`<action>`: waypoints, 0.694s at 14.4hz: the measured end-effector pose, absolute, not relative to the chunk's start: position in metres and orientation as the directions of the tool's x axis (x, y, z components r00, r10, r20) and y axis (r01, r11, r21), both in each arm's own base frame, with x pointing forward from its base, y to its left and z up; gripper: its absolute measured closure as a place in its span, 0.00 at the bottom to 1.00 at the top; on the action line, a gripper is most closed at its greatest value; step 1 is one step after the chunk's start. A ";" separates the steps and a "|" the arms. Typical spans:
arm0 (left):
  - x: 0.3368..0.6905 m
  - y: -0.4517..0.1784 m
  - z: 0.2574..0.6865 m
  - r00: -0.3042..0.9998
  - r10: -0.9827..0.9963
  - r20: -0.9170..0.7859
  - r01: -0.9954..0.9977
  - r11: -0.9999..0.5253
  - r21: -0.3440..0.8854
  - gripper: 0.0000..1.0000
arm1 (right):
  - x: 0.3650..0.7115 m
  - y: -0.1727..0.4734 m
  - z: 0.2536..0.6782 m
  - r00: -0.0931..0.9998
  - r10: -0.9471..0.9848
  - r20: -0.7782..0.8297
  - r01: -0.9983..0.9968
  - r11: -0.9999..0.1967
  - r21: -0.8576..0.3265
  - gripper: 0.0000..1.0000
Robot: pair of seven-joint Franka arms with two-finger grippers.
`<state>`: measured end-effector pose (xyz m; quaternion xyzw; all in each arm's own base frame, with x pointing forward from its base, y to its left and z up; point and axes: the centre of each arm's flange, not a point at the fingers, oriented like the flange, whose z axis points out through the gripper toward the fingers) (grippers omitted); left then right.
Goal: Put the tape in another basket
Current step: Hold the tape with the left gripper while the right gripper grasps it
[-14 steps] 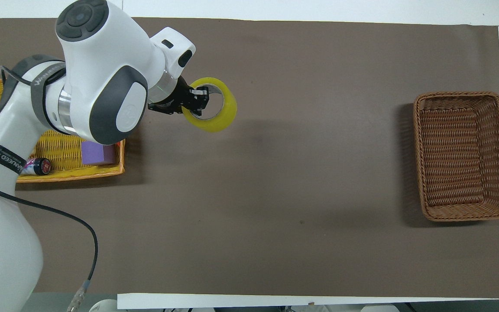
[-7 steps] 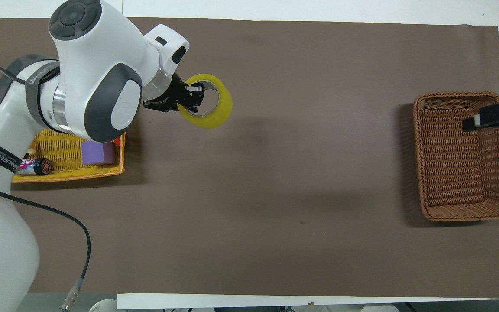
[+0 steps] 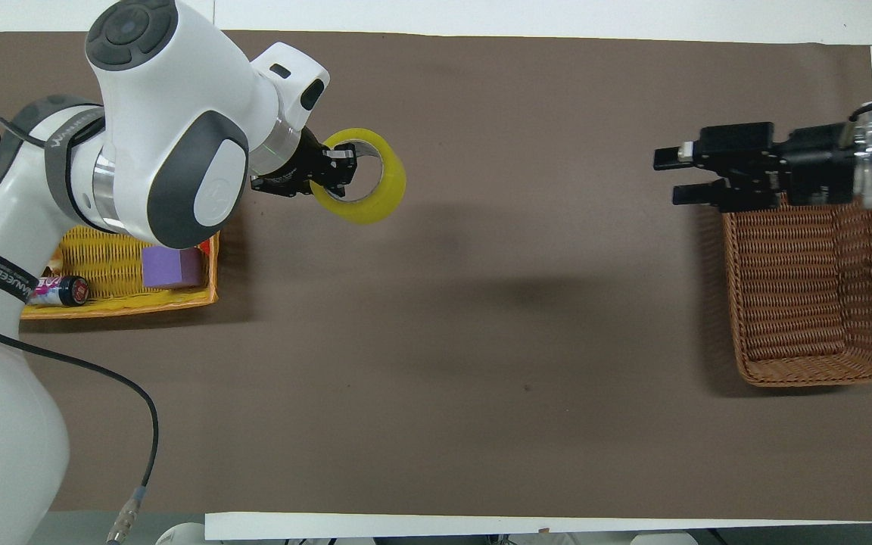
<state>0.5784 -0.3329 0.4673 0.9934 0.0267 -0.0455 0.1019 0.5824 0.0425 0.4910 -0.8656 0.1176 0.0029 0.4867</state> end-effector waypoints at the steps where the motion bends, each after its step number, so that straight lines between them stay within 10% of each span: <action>1: 0.578 -0.333 0.467 0.994 0.050 -0.097 0.069 -0.977 0.200 0.77 | 0.588 0.065 0.477 0.972 -0.202 -0.121 -0.203 -0.459 -0.865 0.00; 10: 0.578 -0.334 0.468 0.992 0.074 -0.101 0.093 -0.976 0.199 0.77 | 0.595 0.227 0.373 0.973 -0.215 -0.087 -0.159 -0.341 -0.927 0.00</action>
